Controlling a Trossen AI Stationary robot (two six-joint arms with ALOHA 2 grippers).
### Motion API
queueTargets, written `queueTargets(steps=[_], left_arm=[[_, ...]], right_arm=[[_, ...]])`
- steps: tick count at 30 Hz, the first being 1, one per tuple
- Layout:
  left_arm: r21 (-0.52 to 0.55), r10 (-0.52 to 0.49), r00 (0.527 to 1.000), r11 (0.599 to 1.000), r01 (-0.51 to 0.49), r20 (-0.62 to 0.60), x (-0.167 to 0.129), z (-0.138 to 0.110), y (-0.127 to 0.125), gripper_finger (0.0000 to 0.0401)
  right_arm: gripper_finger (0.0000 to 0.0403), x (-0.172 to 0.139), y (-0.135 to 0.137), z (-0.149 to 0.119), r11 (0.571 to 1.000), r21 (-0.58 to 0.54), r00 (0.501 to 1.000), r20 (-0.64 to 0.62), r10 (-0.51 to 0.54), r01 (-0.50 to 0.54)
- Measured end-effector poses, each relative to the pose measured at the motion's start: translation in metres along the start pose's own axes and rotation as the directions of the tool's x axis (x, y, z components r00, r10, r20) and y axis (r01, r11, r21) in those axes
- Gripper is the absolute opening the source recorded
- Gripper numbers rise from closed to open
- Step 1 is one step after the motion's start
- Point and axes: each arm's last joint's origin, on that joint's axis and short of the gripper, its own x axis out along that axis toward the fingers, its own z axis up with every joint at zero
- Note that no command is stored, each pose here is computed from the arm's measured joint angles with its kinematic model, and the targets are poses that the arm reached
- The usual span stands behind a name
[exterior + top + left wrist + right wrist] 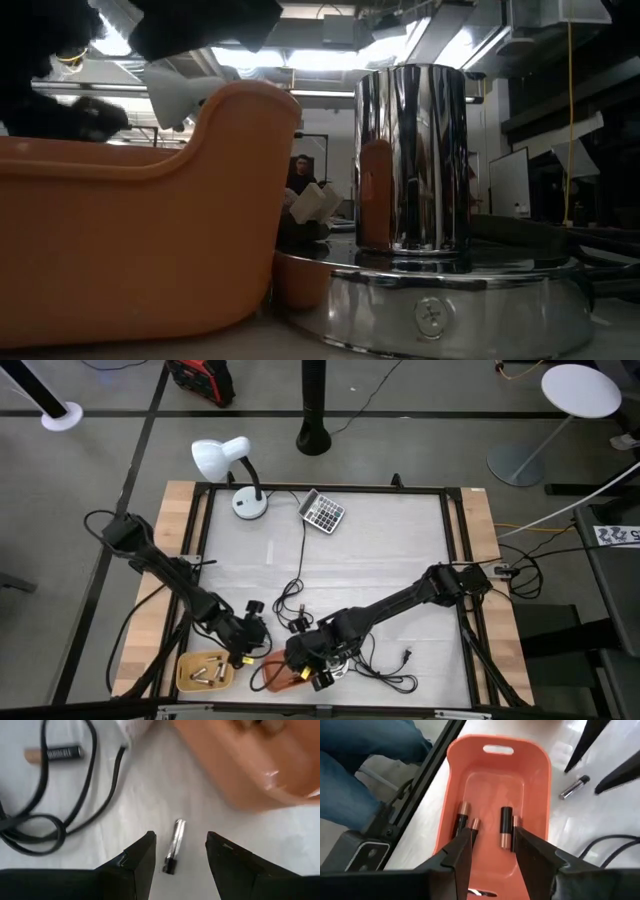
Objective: Sort batteries
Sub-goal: Put the white battery into the yellow bin
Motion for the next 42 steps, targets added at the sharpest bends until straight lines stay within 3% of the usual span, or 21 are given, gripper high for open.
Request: queueTargets(steps=[11,26,42], left_arm=[[-0.012,0.048,0.995,0.999,-0.049,-0.083,0.024,-0.008,0.005,0.0158],[-0.02,-0.014,0.994,1.0,0.012,-0.105,0.022,-0.008,0.004,0.0018],[-0.047,-0.073,0.997,0.996,0.072,-0.022,-0.005,0.003,0.007,0.0024]], right_arm=[[0.0145,-0.021,0.002,0.005,1.0,0.0,1.0,0.011,-0.012,0.012],[0.0145,-0.027,0.002,0.006,1.0,0.001,1.0,0.01,-0.029,0.029],[0.0145,-0.027,0.001,0.001,0.999,-0.002,0.998,-0.035,-0.051,0.051]])
